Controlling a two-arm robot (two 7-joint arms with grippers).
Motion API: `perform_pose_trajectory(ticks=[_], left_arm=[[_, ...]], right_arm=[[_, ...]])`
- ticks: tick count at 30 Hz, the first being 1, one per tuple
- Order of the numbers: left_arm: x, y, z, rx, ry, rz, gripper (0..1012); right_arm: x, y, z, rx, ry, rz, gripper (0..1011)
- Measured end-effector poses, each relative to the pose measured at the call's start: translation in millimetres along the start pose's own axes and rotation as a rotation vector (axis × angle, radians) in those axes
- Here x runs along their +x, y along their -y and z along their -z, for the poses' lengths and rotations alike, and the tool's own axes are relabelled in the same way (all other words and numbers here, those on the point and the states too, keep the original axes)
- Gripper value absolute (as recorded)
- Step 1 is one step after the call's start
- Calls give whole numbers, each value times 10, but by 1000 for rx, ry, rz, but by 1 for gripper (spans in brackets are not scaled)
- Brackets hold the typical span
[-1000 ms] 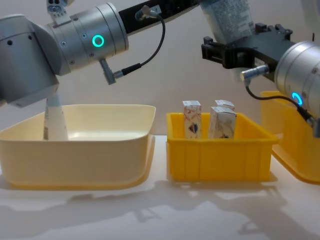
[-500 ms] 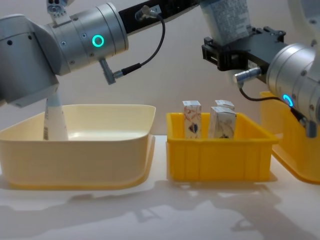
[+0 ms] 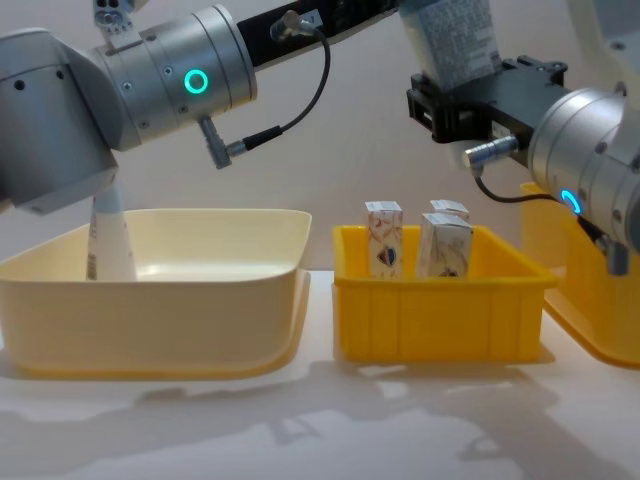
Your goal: Bimanual collaborative sorting of washing and personal care products
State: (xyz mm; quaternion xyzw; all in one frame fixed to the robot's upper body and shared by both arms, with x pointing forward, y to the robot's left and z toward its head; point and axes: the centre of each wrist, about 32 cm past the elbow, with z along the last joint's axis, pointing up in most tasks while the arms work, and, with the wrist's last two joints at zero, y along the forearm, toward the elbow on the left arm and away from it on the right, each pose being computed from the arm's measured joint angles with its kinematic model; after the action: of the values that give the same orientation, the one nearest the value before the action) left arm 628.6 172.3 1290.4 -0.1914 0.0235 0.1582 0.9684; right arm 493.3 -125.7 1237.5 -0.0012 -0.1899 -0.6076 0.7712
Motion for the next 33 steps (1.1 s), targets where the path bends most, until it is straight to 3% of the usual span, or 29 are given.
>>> perform_pose_trajectory(ticks=[8, 16, 26, 33], left_arm=[[0, 0, 0, 0, 0, 0, 741], [0, 0, 0, 0, 0, 0, 982], [0, 0, 1, 0, 0, 0, 1003], [0, 0, 0, 0, 0, 0, 1003]], right_arm=[[10, -2, 4, -1, 1, 4, 575], [127, 16, 46, -15, 2, 52, 532], [382, 13, 124, -27, 5, 159, 487], [642, -55, 199, -30, 5, 274, 475]])
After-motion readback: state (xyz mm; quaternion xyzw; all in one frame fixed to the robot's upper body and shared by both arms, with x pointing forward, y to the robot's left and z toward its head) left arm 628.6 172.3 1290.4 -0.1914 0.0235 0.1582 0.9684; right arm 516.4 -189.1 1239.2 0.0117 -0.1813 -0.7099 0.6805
